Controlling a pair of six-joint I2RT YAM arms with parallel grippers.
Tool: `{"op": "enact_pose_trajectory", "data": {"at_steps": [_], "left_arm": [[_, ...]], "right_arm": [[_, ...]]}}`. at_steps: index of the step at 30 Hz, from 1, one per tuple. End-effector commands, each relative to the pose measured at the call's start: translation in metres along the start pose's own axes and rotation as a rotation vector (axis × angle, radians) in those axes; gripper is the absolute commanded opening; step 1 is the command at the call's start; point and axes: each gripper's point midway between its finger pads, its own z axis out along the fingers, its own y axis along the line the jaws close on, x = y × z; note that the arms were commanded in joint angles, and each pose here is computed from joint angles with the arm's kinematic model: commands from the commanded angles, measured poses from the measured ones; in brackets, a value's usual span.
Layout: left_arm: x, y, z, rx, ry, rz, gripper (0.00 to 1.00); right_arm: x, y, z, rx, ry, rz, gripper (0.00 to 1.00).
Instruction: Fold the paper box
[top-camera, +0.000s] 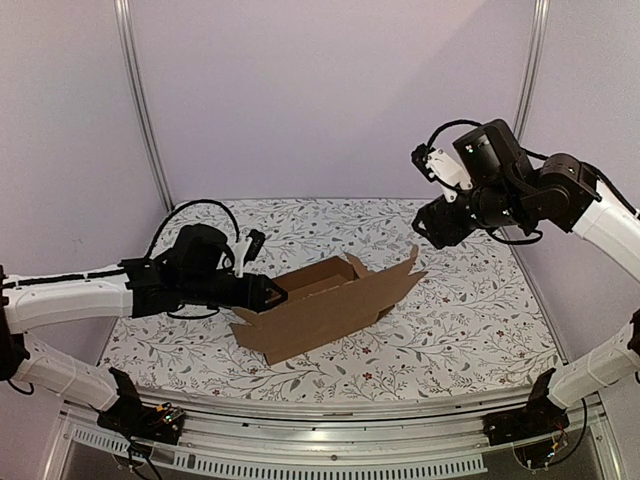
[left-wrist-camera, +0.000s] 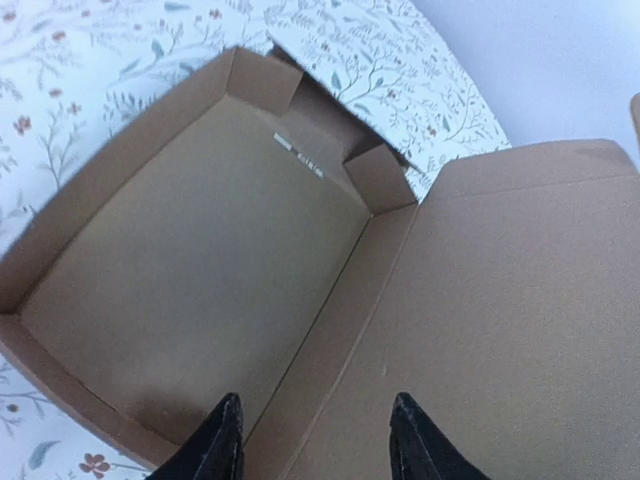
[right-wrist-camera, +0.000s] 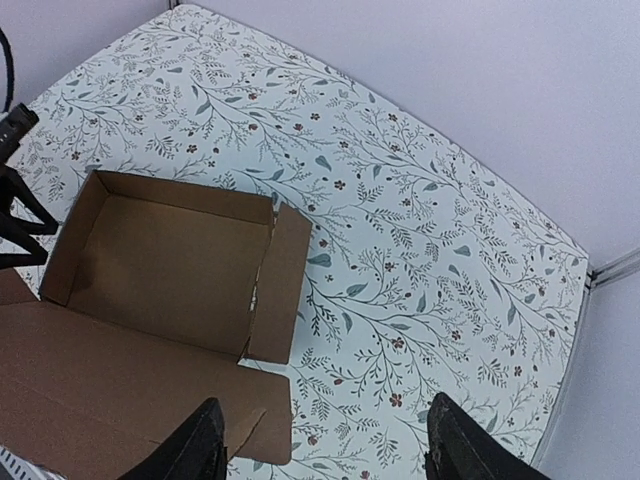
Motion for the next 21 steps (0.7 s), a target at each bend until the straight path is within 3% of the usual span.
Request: {"op": "enact_pose_trajectory", "data": {"at_steps": [1, 6, 10, 18, 21], "left_arm": [[-0.034, 0.005, -0.032, -0.096, -0.09, 0.093, 0.5], [-0.05, 0.023, -0.057, -0.211, -0.164, 0.074, 0.51], [-0.059, 0.04, -0.063, -0.28, -0.207, 0.044, 0.53], [-0.076, 0.088, -0.036, -0.362, -0.241, -0.064, 0.53], [-0.078, 0.115, -0.026, -0.417, -0.252, -0.114, 0.51]], "right_arm": [[0.041, -0.015, 0.006, 0.082, 0.032, 0.118, 0.67], [0.098, -0.033, 0.019, 0.176, 0.085, 0.211, 0.7], [0.138, -0.024, 0.04, 0.141, 0.122, 0.333, 0.68], [0.193, 0.023, 0.09, -0.069, 0.075, 0.709, 0.34], [0.208, 0.044, 0.105, -0.104, 0.076, 0.796, 0.26]]}}
